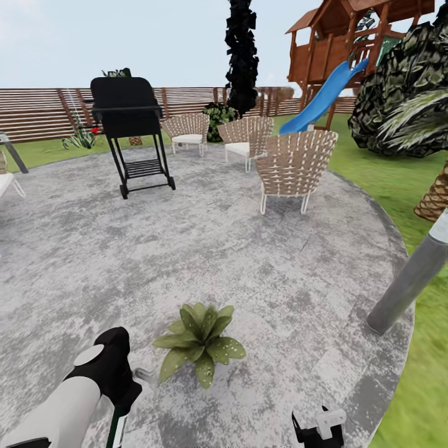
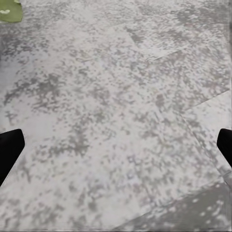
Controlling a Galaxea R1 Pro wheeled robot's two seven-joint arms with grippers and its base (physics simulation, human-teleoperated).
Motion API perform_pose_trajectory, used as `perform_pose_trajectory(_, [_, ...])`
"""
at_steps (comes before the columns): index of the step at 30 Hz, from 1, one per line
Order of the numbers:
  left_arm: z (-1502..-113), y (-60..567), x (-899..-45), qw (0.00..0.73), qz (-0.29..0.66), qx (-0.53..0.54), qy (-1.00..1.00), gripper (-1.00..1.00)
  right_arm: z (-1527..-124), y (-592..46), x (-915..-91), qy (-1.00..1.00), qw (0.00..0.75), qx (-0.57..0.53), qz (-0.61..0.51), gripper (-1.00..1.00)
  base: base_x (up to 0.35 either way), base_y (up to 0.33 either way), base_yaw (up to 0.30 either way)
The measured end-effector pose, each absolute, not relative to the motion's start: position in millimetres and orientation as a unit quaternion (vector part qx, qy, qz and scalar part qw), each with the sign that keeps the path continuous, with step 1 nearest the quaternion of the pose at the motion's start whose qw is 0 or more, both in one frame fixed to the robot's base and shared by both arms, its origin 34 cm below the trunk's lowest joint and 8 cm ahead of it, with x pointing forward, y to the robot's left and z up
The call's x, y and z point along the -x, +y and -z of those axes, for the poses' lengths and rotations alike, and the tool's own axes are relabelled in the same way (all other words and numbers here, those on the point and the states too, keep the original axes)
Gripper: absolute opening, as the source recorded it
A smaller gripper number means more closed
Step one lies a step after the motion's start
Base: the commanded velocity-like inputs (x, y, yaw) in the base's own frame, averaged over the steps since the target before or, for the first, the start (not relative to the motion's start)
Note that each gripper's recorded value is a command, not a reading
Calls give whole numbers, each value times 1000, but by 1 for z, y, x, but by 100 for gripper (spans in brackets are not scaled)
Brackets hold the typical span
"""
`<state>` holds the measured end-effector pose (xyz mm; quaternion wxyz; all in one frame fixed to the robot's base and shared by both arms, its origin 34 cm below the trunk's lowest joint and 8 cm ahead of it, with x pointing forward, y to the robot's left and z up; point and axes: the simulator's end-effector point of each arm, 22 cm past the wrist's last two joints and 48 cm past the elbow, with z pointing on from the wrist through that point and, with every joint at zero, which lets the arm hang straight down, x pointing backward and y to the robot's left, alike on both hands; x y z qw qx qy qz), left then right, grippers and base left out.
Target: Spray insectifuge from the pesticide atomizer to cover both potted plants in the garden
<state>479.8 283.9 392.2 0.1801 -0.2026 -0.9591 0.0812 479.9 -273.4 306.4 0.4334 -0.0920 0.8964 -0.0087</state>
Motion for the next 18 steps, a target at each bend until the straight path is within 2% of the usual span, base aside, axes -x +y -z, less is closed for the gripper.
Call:
perform_pose_trajectory(7, [-392,283,-479,182,-81,205,-958,-100,-307,-273,-480,896,433,92,9,100,-15,304,-285])
perform_pose_trajectory(18, [-390,284,-475,187,-80,207,-957,-100,-307,-273,-480,896,434,92,9,100,6,25,-284])
